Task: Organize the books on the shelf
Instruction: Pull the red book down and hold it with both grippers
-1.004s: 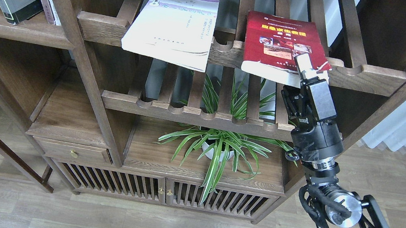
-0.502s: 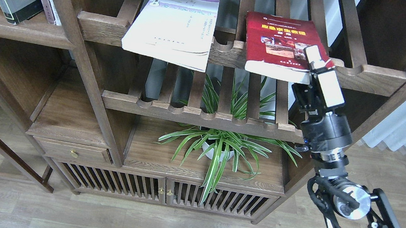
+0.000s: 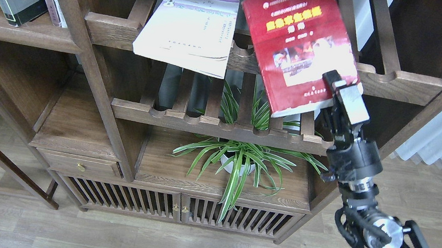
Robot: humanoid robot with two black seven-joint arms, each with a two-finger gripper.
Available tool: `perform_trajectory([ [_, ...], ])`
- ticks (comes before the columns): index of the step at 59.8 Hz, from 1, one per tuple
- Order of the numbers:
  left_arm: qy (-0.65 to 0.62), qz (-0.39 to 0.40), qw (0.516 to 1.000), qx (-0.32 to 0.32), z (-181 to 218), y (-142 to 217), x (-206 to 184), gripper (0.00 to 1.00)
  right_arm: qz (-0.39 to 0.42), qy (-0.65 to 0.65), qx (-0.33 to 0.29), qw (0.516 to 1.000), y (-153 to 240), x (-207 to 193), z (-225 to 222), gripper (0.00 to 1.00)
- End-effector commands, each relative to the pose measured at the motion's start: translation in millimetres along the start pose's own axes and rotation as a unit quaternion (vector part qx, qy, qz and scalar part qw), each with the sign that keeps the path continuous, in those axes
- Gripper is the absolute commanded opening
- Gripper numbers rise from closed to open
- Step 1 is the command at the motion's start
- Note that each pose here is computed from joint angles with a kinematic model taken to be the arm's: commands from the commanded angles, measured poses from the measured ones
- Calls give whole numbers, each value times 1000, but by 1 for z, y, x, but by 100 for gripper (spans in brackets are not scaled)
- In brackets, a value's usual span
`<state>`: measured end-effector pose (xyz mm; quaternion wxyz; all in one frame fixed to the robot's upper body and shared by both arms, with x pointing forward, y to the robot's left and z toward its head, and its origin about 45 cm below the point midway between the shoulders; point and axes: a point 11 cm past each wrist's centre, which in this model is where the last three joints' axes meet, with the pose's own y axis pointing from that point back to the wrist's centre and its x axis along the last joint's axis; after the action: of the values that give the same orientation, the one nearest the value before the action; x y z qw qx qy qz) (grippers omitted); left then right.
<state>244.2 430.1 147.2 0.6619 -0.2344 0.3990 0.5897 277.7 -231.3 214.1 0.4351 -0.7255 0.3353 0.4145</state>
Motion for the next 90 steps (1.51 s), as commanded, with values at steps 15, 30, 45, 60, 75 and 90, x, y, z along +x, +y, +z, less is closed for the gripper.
perform_trajectory([
  [15,33,13,999,40,-41,0,11,100,111,-56,-18,992,81,29,45,4],
  [30,109,4,989,95,-113,1,5,100,146,-96,-40,984,107,33,80,4],
  [45,192,-23,974,118,-157,-1,-15,100,175,-126,-75,974,118,50,111,4],
  [60,299,-43,939,167,-215,5,-43,98,193,-155,-115,962,116,68,148,4],
  [75,330,-37,929,163,-256,6,-69,97,196,-167,-161,953,120,69,168,5],
  [90,342,-37,916,205,-289,15,-84,92,195,-170,-172,951,122,68,172,4],
])
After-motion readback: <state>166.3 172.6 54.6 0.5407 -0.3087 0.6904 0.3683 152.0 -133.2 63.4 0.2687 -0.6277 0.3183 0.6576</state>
